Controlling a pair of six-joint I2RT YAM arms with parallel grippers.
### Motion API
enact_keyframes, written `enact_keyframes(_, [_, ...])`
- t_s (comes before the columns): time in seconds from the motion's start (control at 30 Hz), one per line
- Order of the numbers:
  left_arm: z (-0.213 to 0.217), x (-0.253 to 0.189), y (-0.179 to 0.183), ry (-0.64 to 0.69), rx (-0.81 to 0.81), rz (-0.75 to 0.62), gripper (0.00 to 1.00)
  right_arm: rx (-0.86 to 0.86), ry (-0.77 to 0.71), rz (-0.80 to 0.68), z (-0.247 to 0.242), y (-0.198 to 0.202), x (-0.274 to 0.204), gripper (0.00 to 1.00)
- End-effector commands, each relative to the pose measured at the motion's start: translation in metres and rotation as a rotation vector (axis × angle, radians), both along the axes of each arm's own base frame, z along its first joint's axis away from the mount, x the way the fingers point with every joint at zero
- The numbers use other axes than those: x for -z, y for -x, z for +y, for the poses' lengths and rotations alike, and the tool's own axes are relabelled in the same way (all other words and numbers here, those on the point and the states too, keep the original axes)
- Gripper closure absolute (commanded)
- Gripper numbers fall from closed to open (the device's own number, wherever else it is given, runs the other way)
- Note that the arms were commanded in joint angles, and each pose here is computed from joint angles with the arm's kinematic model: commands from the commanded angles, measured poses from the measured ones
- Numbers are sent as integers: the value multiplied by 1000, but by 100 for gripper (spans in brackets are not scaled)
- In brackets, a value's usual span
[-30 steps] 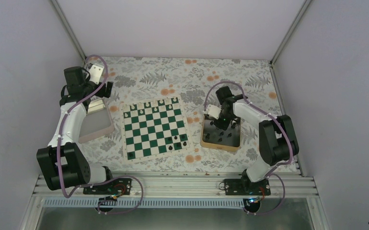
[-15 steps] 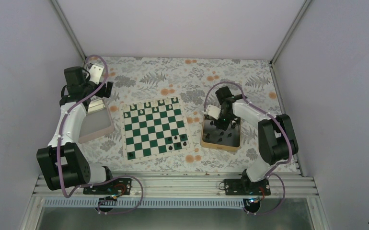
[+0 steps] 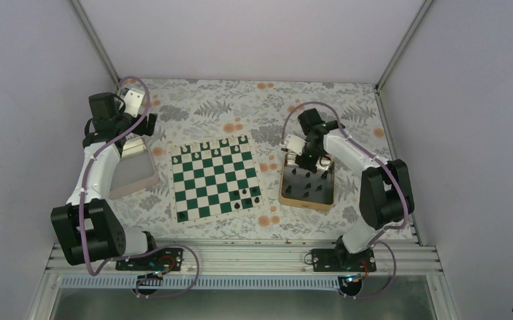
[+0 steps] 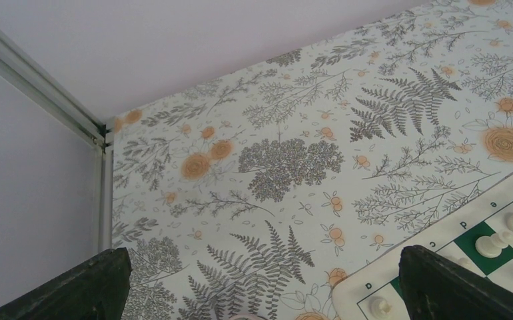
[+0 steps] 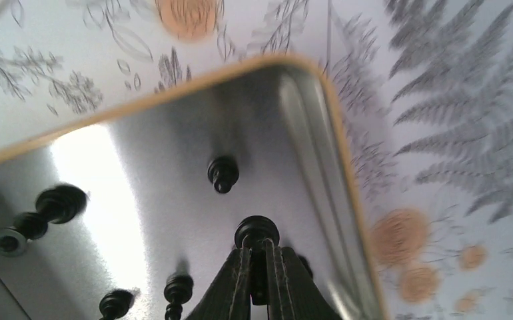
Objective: Set up the chess pieces on the board
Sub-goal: Pick up the chess piece from the storage box, then place the chess piece on the chessboard.
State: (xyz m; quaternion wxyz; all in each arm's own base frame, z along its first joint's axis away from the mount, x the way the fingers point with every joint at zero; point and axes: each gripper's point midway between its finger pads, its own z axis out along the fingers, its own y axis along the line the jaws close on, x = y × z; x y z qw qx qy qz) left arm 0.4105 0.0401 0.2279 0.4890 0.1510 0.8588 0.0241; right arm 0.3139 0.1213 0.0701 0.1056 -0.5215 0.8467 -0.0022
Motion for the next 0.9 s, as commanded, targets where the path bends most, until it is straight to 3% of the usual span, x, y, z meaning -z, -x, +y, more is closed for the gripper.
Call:
enact_keyframes(0.0, [0, -10, 2, 3, 3, -32, 0, -75, 20, -50, 28, 1, -36, 96])
enact_keyframes(0.33, [7, -20, 2, -24, -31, -53, 0, -396, -73, -61, 169, 36, -83, 96])
enact_keyframes(0.63, [7, -27, 3, -32, -36, -68, 0, -714, -67, 12, 275, 117, -46, 96])
enact_keyframes(0.87, [7, -31, 6, -35, -38, -78, 0, -842, -105, 33, 325, 148, -40, 96])
